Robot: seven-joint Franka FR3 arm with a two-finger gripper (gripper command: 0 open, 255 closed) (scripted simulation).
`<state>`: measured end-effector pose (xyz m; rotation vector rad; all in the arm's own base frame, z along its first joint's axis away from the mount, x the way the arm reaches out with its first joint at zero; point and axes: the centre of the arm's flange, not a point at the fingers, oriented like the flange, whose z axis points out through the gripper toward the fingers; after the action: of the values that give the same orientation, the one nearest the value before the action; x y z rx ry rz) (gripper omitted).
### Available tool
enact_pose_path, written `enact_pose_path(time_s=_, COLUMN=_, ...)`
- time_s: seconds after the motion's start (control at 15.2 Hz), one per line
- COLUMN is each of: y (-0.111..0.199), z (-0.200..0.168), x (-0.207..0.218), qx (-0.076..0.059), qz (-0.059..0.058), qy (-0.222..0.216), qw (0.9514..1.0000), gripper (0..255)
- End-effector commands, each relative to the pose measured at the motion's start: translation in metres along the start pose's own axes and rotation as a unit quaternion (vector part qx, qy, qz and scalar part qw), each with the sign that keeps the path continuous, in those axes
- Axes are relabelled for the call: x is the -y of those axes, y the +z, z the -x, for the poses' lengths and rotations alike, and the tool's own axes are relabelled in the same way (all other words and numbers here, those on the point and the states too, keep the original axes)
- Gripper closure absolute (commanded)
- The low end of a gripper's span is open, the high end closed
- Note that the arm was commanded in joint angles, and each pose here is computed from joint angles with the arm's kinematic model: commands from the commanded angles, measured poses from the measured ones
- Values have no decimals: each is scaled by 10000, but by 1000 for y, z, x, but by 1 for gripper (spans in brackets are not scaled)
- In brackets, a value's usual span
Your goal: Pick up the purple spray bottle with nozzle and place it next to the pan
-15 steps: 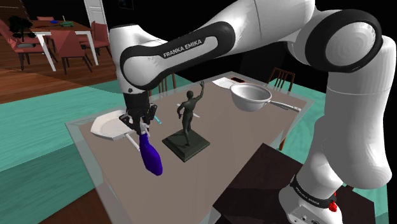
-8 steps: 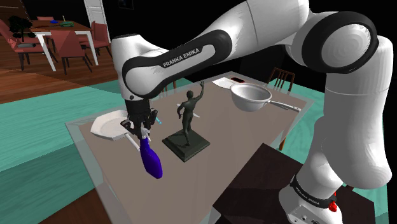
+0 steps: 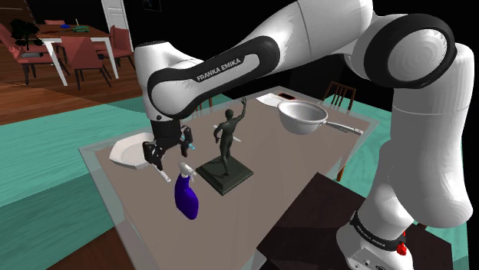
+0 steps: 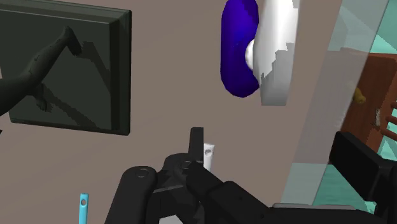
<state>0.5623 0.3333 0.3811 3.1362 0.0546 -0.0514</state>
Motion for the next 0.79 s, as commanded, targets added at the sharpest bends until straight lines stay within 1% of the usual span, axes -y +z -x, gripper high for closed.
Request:
enact_pose_path(time_s=0.0, y=0, z=0, x=0, qx=0, qz=0, qy=0, qw=10000, gripper=0)
enact_pose_path(time_s=0.07, y=0, z=0, x=0, qx=0, qz=0, qy=0, qw=10000, gripper=0)
enact_pose_path(time_s=0.33, y=-50, z=0, x=0, qx=0, qz=0, qy=0, qw=10000, gripper=0)
enact_pose_path(time_s=0.73, y=-50, z=0, x=0, qx=0, qz=0, qy=0, qw=10000, gripper=0)
